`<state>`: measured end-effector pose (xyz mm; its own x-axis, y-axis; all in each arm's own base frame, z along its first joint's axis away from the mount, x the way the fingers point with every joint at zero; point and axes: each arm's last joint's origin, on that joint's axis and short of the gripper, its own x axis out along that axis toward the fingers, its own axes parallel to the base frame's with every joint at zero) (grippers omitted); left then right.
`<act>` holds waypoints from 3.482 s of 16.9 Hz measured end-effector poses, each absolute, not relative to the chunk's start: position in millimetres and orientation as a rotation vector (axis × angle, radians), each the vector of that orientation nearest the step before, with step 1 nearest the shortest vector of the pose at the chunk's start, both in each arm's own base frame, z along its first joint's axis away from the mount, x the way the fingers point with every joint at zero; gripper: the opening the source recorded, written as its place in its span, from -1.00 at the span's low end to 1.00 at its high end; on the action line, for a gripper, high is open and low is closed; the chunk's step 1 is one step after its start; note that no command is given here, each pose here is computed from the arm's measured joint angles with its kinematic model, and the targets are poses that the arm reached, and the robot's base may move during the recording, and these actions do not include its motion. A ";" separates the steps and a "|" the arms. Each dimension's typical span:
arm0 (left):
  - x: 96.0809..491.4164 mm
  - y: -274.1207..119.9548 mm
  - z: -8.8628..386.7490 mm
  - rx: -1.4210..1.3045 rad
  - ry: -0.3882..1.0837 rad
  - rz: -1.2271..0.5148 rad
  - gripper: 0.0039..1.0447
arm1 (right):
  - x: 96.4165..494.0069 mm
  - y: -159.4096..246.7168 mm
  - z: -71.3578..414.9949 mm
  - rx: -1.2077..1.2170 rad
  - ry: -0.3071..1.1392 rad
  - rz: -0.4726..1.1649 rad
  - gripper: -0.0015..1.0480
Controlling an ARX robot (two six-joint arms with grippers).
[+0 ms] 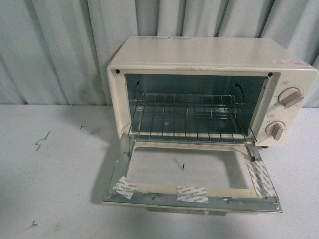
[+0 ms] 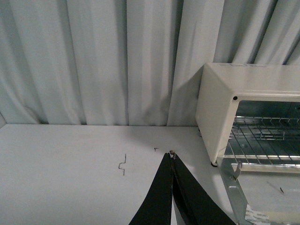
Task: Open oven
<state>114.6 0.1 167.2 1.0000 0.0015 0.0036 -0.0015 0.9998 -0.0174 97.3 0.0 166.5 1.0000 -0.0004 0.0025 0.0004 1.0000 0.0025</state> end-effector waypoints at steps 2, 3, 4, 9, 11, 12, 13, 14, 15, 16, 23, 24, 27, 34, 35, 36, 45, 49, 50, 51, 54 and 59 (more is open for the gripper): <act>112.1 0.0 166.8 -0.017 -0.001 0.001 -0.97 | 97.3 0.0 166.5 0.002 -0.002 0.000 0.87; 111.0 0.0 167.1 -0.017 -0.006 0.001 -0.97 | 97.3 0.0 166.5 0.002 -0.002 0.000 0.87; 109.9 0.0 166.7 -0.017 -0.002 0.001 -0.97 | 97.3 0.0 166.5 0.002 -0.002 0.000 0.87; 97.4 0.1 167.2 -0.017 -0.004 0.002 -0.97 | 97.3 0.0 166.6 0.003 -0.004 0.000 0.87; 97.8 0.0 164.9 -0.017 0.003 0.000 -0.97 | 97.3 0.0 166.4 0.003 -0.002 0.000 0.87; 97.8 0.0 164.6 -0.017 0.006 0.000 -0.97 | 97.3 0.0 166.5 0.003 -0.003 0.000 0.87; 97.8 0.0 164.7 -0.017 0.005 0.000 -0.97 | 97.3 0.0 166.6 0.002 -0.003 0.000 0.87; 97.8 0.0 164.7 -0.017 0.006 0.000 -0.97 | 97.3 0.0 166.5 0.002 -0.002 0.000 0.87; 97.8 0.0 164.7 -0.017 0.006 0.000 -0.83 | 97.3 0.0 166.5 0.003 -0.003 0.000 0.87; 97.8 0.0 164.7 -0.017 0.006 0.000 -0.58 | 97.3 0.0 166.5 0.002 -0.003 0.000 0.87; 97.8 0.0 164.7 -0.017 0.006 0.000 0.87 | 97.3 0.0 166.5 0.002 -0.003 0.000 0.87; 97.8 0.0 164.7 -0.017 0.006 0.000 0.88 | 97.3 0.0 166.5 0.002 -0.003 0.000 0.87; 97.8 0.0 164.7 -0.017 0.006 0.000 0.88 | 97.3 0.0 166.5 0.002 -0.003 0.000 0.87; 97.8 0.0 164.7 -0.017 0.006 0.000 0.88 | 97.3 0.0 166.5 0.002 -0.003 0.000 0.87; 97.8 0.0 164.7 -0.017 0.006 0.000 0.88 | 97.3 0.0 166.5 0.002 -0.003 0.000 0.87; 97.8 0.0 164.7 -0.017 0.006 0.000 0.88 | 97.3 0.0 166.5 0.002 -0.003 0.000 0.87; 97.8 0.0 164.7 -0.017 0.006 0.000 0.88 | 97.3 0.0 166.5 0.002 -0.003 0.000 0.87; 97.8 0.0 164.7 -0.017 0.006 0.000 0.88 | 97.3 0.0 166.5 0.002 -0.002 0.000 0.87; 97.8 0.0 164.7 -0.017 0.006 0.000 0.88 | 97.3 0.0 166.5 0.002 -0.003 0.000 0.87; 97.8 0.0 164.7 -0.017 0.006 0.000 0.88 | 97.3 0.0 166.5 0.002 -0.003 0.000 0.87; 97.8 0.0 164.7 -0.017 0.006 0.000 0.88 | 97.3 0.0 166.5 0.002 -0.003 0.000 0.87; 97.8 0.0 164.7 -0.017 0.006 0.000 0.88 | 97.3 0.0 166.5 0.003 -0.003 0.000 0.87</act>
